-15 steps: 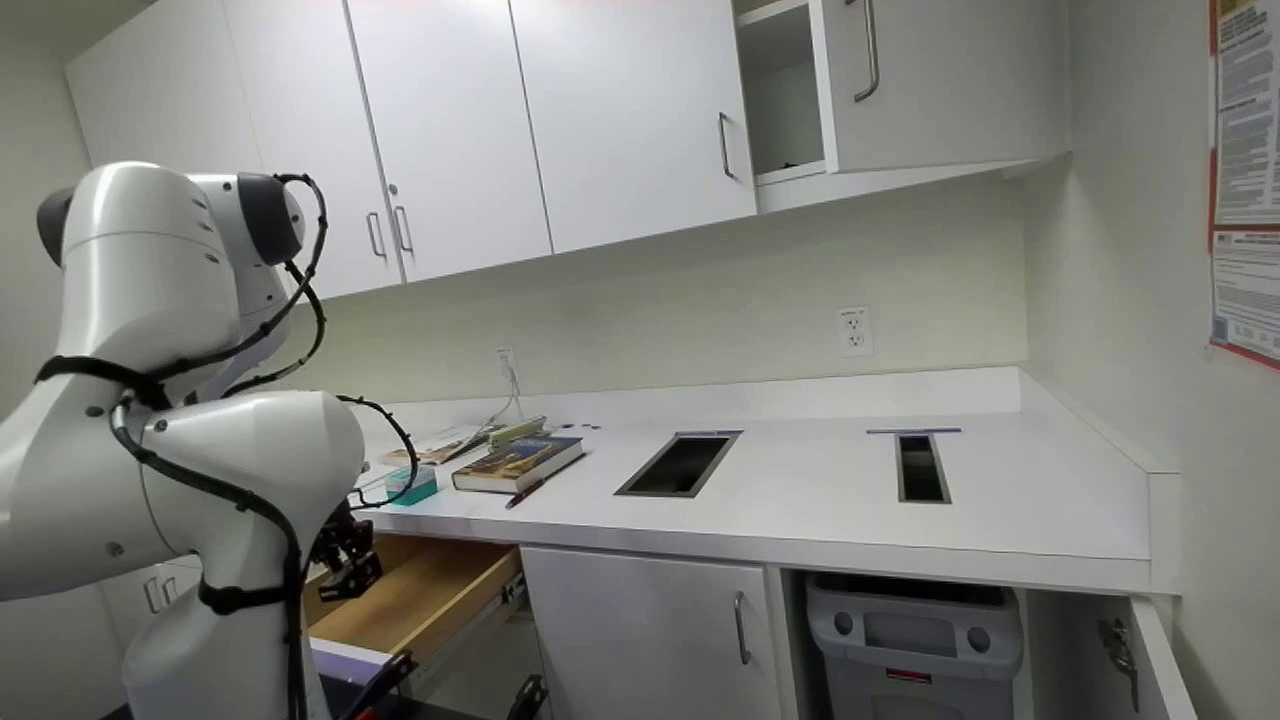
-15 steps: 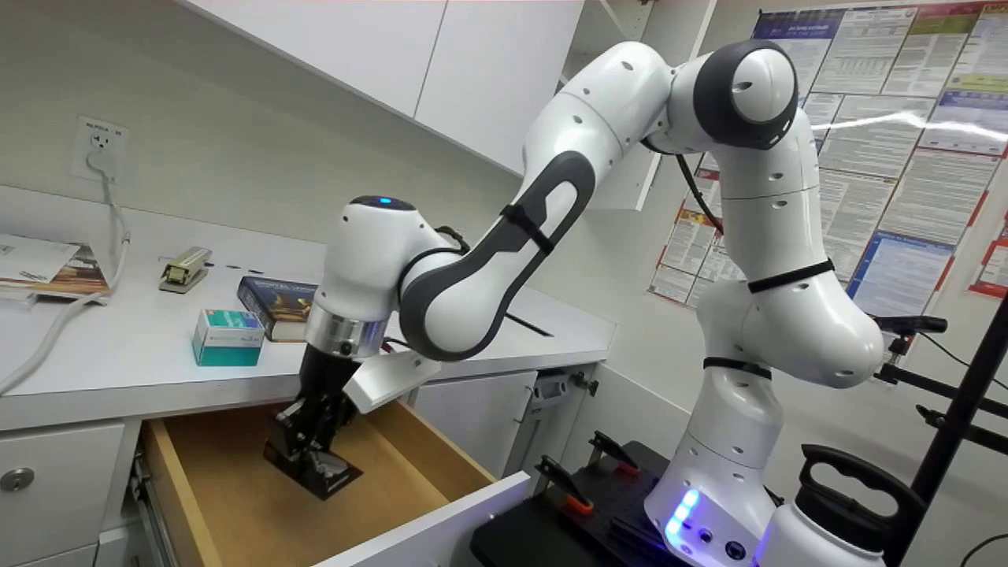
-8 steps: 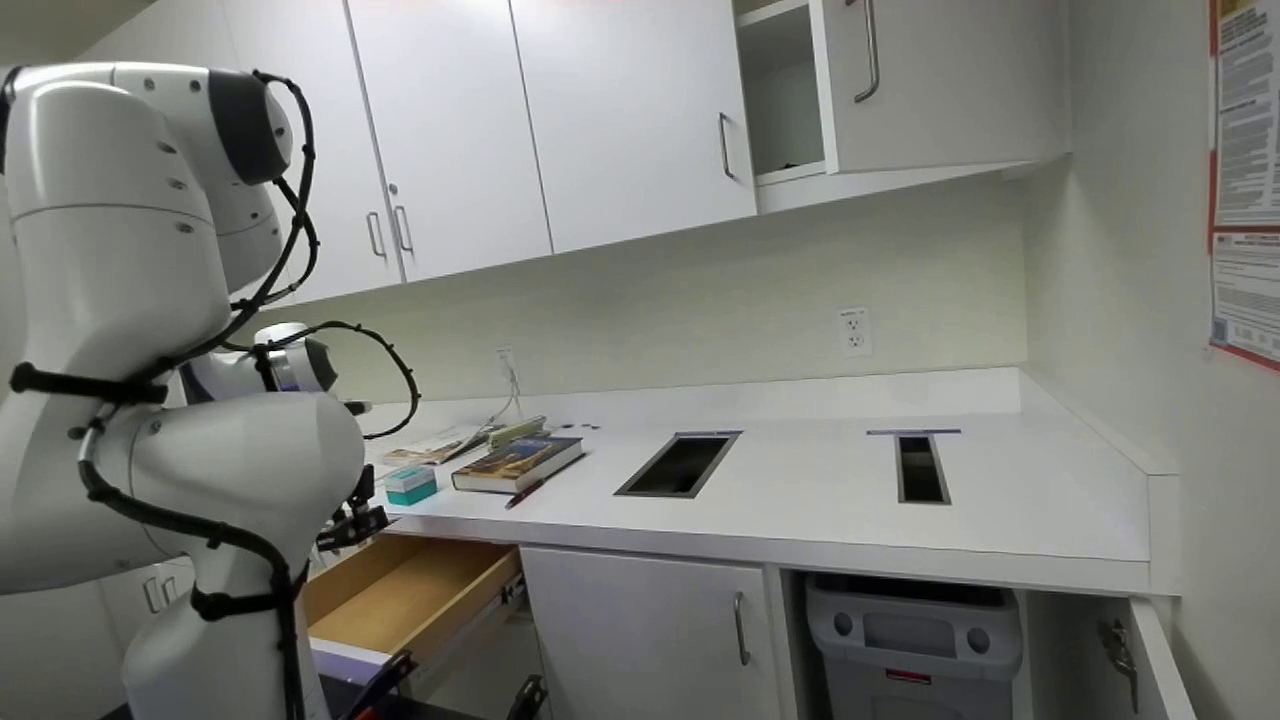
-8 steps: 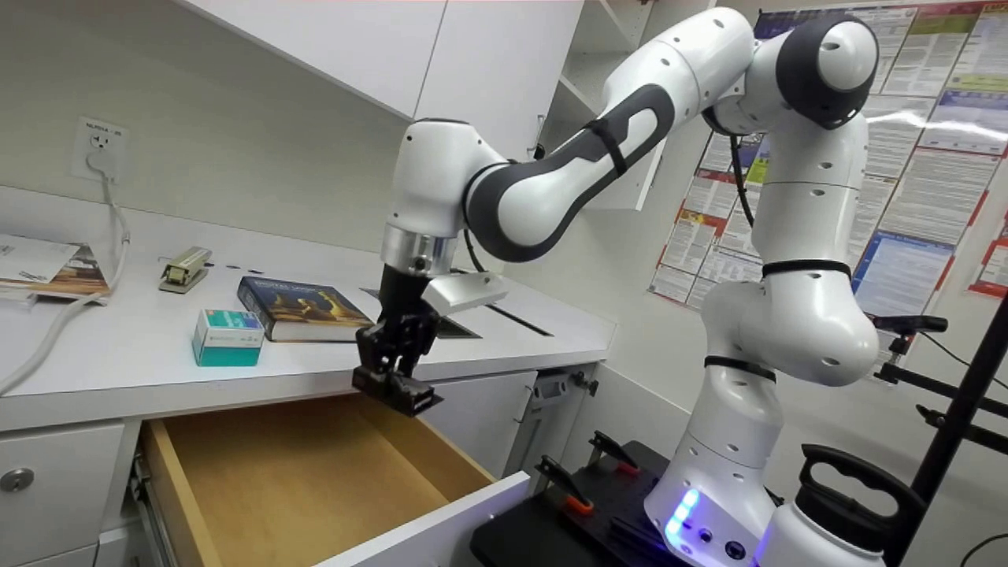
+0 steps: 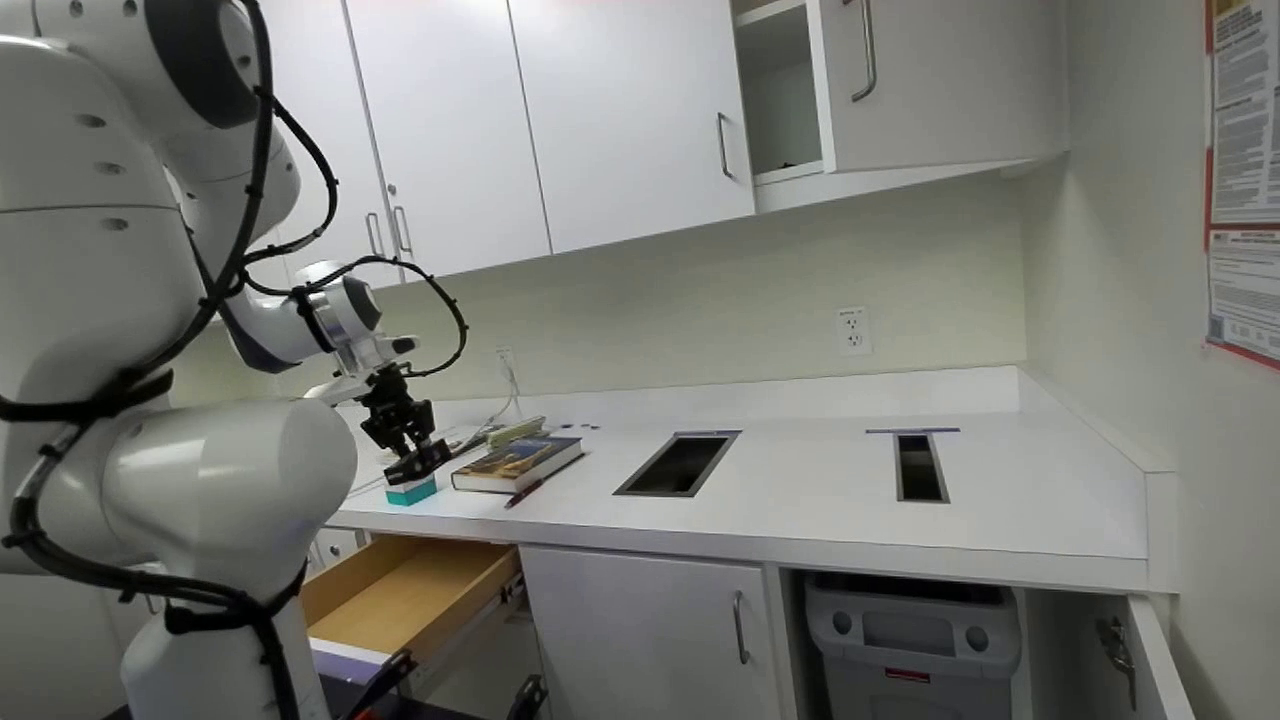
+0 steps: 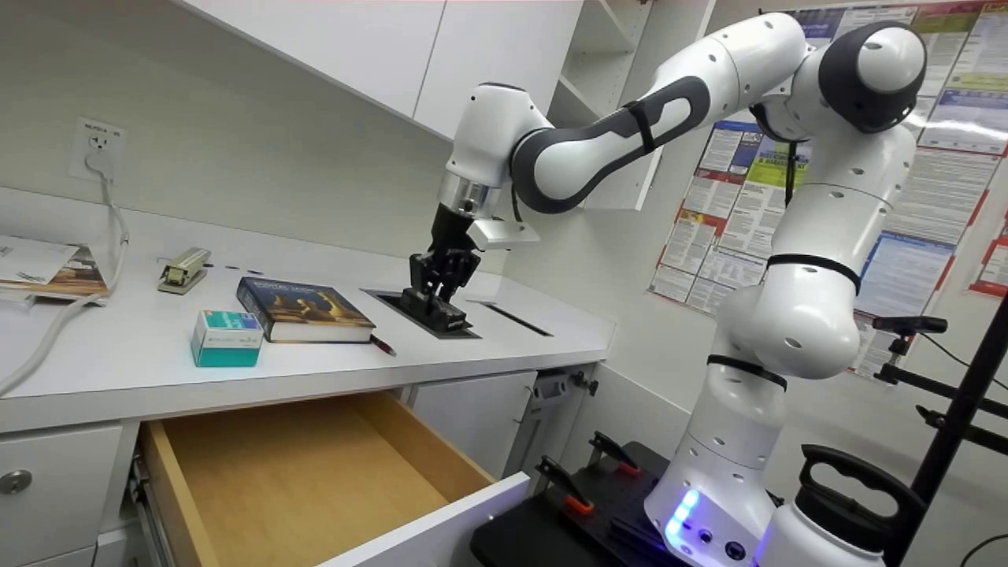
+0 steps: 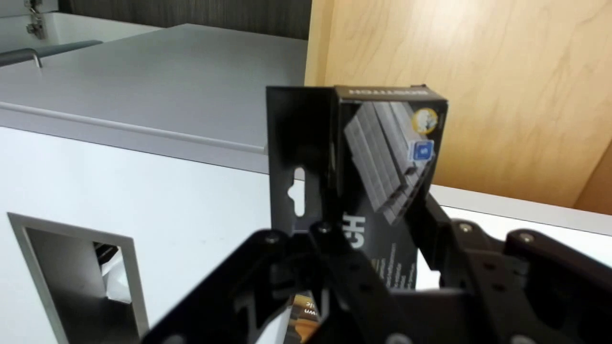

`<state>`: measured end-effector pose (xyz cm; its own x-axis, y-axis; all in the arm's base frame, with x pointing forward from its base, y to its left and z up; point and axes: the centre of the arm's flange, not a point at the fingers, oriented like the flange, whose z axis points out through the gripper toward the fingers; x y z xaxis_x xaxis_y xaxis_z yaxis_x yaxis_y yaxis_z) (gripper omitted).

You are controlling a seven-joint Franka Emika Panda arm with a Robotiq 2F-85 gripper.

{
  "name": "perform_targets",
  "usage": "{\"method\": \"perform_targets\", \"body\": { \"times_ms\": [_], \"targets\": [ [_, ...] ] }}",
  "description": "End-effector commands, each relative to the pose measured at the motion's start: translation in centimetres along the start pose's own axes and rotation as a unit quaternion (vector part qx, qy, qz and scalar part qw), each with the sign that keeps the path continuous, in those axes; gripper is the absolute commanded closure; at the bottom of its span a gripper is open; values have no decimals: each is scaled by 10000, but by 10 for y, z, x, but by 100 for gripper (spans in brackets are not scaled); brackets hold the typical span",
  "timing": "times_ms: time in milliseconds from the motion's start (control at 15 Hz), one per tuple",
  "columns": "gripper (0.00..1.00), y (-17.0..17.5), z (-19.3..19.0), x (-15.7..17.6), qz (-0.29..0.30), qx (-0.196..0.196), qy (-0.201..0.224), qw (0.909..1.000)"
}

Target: Take the pen and the box out of the drawer and put them on the counter then close the drawer

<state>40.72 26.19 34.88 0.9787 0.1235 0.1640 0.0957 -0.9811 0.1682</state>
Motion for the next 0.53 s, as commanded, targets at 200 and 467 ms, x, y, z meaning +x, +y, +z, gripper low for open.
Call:
{"method": "perform_targets", "body": {
  "times_ms": [200,467],
  "targets": [
    [59,-8,4,-4,-51,-26,-39,10000],
    [84,17,19,50,857,-413,573,9938]
  ]
}}
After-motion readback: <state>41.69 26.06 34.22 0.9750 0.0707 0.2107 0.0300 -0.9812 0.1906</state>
